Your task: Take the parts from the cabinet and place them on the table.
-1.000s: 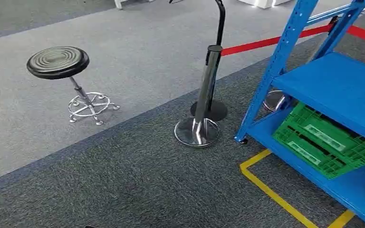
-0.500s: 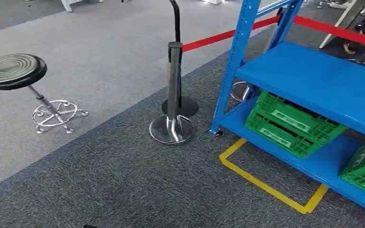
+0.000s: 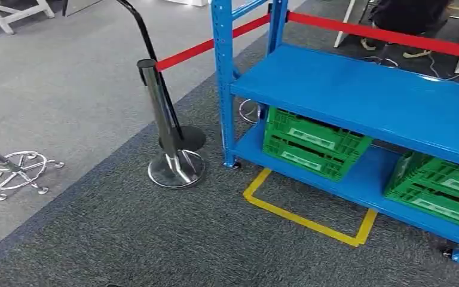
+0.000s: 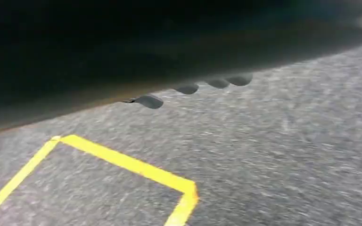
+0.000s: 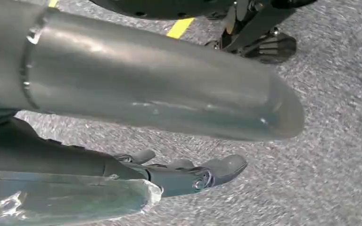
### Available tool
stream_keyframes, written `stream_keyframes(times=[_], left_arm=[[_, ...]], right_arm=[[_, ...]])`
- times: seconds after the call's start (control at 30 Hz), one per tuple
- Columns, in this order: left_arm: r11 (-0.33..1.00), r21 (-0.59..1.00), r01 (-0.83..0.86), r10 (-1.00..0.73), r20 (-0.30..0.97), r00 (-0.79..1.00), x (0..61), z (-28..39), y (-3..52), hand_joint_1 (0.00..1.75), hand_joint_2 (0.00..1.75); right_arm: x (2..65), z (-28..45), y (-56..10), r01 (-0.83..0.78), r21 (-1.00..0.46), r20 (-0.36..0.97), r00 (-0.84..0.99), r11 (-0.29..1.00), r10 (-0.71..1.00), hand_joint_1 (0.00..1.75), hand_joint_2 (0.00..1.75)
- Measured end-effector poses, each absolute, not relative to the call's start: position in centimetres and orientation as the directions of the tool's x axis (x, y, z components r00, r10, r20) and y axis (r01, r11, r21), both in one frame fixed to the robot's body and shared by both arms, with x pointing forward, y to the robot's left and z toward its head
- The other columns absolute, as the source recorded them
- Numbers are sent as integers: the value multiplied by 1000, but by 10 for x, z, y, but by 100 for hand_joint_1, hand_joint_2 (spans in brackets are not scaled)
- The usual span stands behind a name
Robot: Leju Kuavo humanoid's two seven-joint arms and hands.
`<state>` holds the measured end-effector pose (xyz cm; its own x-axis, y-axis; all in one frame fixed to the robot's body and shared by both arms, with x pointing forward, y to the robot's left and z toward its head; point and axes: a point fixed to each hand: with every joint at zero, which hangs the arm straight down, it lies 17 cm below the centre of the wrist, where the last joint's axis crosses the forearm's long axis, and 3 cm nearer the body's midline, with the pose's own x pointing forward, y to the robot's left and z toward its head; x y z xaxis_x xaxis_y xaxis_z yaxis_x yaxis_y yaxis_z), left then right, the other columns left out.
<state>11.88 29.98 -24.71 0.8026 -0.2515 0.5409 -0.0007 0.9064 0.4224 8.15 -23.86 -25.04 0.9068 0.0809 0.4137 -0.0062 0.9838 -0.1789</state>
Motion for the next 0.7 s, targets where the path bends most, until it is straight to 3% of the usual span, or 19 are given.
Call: stream_keyframes(times=[0.7], left_arm=[[910, 414, -8, -243, 551, 798, 125, -246, 294, 0, 0]], right_arm=[[82, -250, -240, -7, -181, 416, 905, 983, 83, 0, 0]])
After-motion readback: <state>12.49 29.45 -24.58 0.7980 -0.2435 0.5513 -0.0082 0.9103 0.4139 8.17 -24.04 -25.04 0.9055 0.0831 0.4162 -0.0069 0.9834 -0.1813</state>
